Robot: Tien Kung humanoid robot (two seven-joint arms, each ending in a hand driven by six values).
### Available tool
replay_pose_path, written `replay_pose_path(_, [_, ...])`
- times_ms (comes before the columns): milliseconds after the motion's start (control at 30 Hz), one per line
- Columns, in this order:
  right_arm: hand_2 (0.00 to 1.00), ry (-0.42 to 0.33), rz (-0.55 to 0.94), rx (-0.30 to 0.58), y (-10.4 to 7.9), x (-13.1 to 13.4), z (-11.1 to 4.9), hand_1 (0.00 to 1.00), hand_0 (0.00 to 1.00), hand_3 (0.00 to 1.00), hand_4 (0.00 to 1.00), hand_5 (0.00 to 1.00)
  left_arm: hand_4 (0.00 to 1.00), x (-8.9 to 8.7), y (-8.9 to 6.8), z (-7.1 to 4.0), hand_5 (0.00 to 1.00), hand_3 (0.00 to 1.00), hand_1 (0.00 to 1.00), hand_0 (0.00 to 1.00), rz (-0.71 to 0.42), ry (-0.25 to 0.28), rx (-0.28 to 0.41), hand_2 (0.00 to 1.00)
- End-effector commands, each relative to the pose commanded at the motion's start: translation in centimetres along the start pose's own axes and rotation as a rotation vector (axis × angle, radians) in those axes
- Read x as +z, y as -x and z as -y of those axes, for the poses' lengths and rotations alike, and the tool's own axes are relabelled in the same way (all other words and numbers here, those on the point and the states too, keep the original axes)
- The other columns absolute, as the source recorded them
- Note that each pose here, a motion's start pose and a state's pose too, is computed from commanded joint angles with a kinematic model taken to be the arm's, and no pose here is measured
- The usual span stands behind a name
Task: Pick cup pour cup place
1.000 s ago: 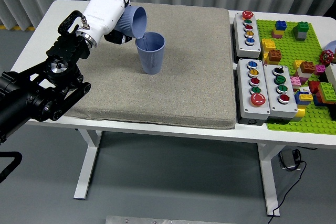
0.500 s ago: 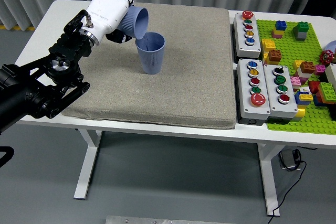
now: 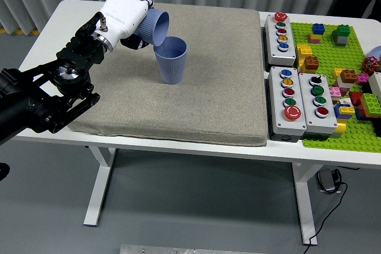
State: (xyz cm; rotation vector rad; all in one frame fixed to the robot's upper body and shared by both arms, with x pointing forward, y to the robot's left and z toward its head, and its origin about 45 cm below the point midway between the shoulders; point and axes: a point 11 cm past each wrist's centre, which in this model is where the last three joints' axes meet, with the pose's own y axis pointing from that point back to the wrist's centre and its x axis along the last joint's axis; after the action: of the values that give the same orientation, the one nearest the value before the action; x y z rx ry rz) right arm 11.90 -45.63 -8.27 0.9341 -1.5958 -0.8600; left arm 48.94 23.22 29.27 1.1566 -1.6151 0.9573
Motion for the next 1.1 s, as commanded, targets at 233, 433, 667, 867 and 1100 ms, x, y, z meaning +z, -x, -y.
replay_pose_path(233, [0.664,0.002,-0.002,0.0,0.02,0.09,0.01,0.706,0.7,0.628,0.037,0.325,0.86,-0.09,-0.1,0.0,0.167,0.547,0.539,0.567,0.002,-0.001,0.002,0.529])
replay_pose_path(433, [0.663,0.002,-0.003,0.0,0.02,0.09,0.01,0.706,0.7,0.628,0.038,0.326,0.856,-0.13,-0.28,0.0,0.162,0.545,0.538,0.567,-0.005,-0.003,0.012,0.529])
replay_pose_path(667, [0.663,0.0,-0.001,0.0,0.03,-0.02,-0.01,0.706,0.7,0.628,0.037,0.325,0.855,0.17,-0.51,-0.01,0.162,0.545,0.538,0.566,-0.013,0.004,0.022,0.529])
replay_pose_path(867, [0.663,0.0,0.0,0.0,0.04,-0.01,-0.01,0.706,0.7,0.628,0.036,0.325,0.855,0.26,-0.82,-0.14,0.162,0.544,0.538,0.566,-0.027,0.009,0.043,0.529])
replay_pose_path(1100, [0.663,0.0,0.003,-0.002,0.13,-0.04,-0.02,0.706,0.7,0.628,0.036,0.323,0.855,-0.59,-0.21,-0.95,0.165,0.541,0.535,0.561,-0.269,-0.028,0.104,0.526])
